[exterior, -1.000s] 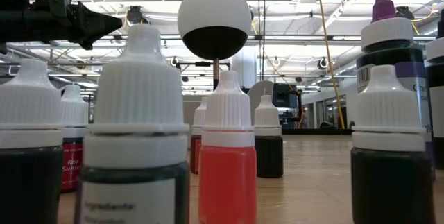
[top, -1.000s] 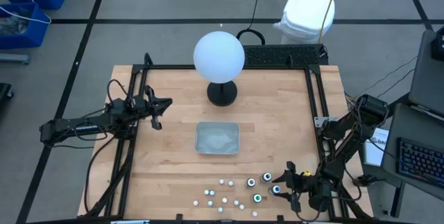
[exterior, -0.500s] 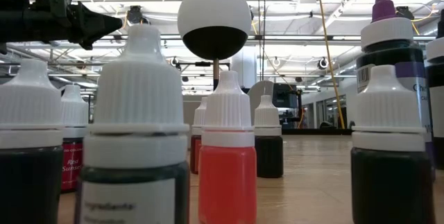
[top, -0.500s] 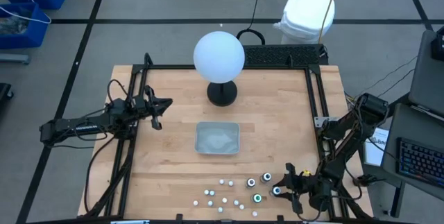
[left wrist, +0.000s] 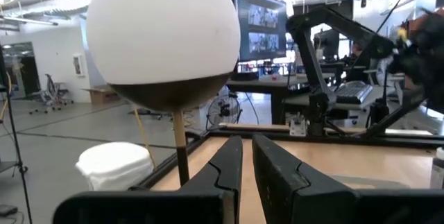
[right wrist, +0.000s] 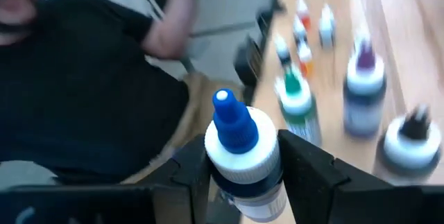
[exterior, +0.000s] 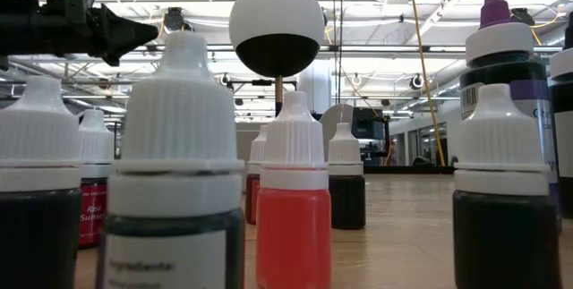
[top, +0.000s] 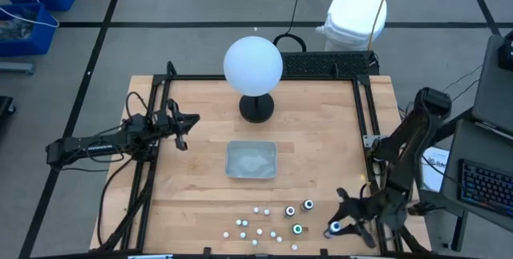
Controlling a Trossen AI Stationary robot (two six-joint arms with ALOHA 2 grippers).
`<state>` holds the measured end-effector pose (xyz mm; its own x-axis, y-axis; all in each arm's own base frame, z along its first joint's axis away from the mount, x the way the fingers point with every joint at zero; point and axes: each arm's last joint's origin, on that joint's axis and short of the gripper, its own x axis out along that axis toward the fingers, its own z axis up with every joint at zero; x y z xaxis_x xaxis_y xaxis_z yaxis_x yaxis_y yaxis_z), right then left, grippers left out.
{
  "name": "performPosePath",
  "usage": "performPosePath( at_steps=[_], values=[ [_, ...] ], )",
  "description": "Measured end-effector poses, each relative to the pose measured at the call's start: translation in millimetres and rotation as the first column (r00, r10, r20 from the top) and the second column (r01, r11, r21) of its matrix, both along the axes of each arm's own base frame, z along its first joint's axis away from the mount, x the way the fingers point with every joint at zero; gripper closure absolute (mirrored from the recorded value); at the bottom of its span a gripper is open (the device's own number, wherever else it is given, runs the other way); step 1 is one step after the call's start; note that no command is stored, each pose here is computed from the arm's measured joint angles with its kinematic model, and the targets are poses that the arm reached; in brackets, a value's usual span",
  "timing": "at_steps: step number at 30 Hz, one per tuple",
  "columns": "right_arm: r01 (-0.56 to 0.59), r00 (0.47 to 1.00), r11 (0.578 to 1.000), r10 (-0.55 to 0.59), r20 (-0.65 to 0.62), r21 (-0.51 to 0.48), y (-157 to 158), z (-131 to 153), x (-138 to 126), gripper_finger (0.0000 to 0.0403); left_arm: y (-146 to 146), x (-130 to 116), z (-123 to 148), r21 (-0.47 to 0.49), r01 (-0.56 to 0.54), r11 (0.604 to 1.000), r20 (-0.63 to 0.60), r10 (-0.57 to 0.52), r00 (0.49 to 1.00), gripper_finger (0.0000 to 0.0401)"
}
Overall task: Pick & Place food coloring
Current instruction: Put the large blue food coloring bottle into the gray bin
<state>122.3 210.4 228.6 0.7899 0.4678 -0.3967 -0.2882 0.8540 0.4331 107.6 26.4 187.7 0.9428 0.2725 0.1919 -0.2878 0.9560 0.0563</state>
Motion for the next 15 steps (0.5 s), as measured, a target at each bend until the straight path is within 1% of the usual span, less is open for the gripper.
performPosePath(
  at_steps=[3,6,8,11,13,15],
  values=[
    [-0.011,0.993,1.0,0.011,0.114,-0.001,-16.4,23.9,-1.0,0.0271,0.0,0.1,-0.4,0.001,0.0,1.0,-0.005,0.0,1.0,0.0359],
    [0.024,0.973,1.0,-0.02,0.229,-0.016,-37.9,45.2,2.5,0.0271,0.0,0.1,-0.6,-0.003,0.0,1.0,-0.006,0.0,1.0,0.0359],
    [0.072,0.951,0.997,-0.059,0.303,-0.031,-53.6,57.0,7.0,0.0271,0.1,0.3,-1.9,-0.006,0.0,1.0,-0.019,0.0,1.0,0.0359],
    [0.182,0.898,0.981,-0.14,0.417,-0.061,-77.6,73.2,15.6,0.0271,0.1,0.5,-2.9,-0.008,0.0,1.0,-0.03,0.0,1.0,0.0359],
    [0.226,0.875,0.968,-0.154,0.46,-0.107,-90.5,79.9,24.0,0.0271,0.1,0.5,-3.1,-0.008,0.0,1.0,-0.032,0.0,1.0,0.0359],
    [0.252,0.863,0.957,-0.157,0.479,-0.142,-101.0,85.0,36.3,0.0271,0.1,0.5,-3.1,-0.01,0.0,1.0,-0.031,0.0,1.0,0.0359]
  ],
)
